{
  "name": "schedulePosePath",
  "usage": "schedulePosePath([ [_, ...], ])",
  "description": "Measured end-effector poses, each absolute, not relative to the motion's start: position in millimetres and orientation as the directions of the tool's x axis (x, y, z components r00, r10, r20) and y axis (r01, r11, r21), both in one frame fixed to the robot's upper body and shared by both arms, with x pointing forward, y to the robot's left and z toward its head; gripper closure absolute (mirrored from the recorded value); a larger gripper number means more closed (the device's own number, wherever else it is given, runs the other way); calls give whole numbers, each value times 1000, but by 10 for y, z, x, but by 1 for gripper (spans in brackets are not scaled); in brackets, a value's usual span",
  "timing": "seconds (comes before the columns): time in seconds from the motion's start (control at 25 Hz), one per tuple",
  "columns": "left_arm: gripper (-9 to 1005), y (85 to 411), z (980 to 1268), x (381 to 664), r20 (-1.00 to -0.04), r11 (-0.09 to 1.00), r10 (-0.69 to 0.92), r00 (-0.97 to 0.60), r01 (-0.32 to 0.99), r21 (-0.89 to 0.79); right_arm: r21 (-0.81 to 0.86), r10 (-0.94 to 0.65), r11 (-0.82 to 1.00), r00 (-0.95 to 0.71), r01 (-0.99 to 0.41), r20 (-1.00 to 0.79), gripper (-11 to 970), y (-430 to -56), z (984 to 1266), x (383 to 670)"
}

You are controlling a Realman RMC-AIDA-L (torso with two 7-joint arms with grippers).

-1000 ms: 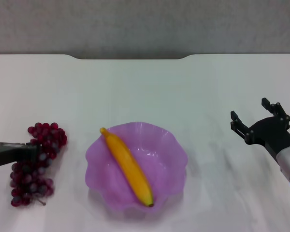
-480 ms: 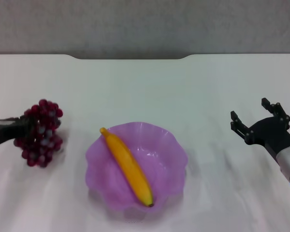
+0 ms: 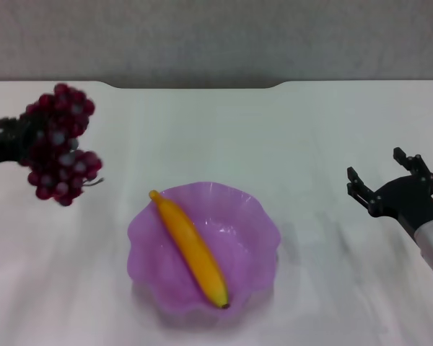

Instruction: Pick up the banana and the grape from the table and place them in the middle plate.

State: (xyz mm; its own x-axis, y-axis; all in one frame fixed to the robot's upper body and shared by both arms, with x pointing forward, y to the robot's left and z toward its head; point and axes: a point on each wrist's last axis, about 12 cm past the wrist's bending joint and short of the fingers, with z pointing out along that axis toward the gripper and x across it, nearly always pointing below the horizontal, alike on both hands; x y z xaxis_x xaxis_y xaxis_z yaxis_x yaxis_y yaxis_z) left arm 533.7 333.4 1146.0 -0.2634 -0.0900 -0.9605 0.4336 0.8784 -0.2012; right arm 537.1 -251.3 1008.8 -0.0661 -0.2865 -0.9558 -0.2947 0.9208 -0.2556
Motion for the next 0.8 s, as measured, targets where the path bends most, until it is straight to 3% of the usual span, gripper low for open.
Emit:
schedulePosePath([
  [0.32,946,3077,11851,5128,-976,756,-11,-217,637,-150,-256,-288,920,-67,-298,-955,71,-2504,10092,5384],
  [0.8,948,2507,11952,5215,-869,719,350,-350,695,10,-255,-288,920,-69,-297,-955,71,-2505,10090,5384],
])
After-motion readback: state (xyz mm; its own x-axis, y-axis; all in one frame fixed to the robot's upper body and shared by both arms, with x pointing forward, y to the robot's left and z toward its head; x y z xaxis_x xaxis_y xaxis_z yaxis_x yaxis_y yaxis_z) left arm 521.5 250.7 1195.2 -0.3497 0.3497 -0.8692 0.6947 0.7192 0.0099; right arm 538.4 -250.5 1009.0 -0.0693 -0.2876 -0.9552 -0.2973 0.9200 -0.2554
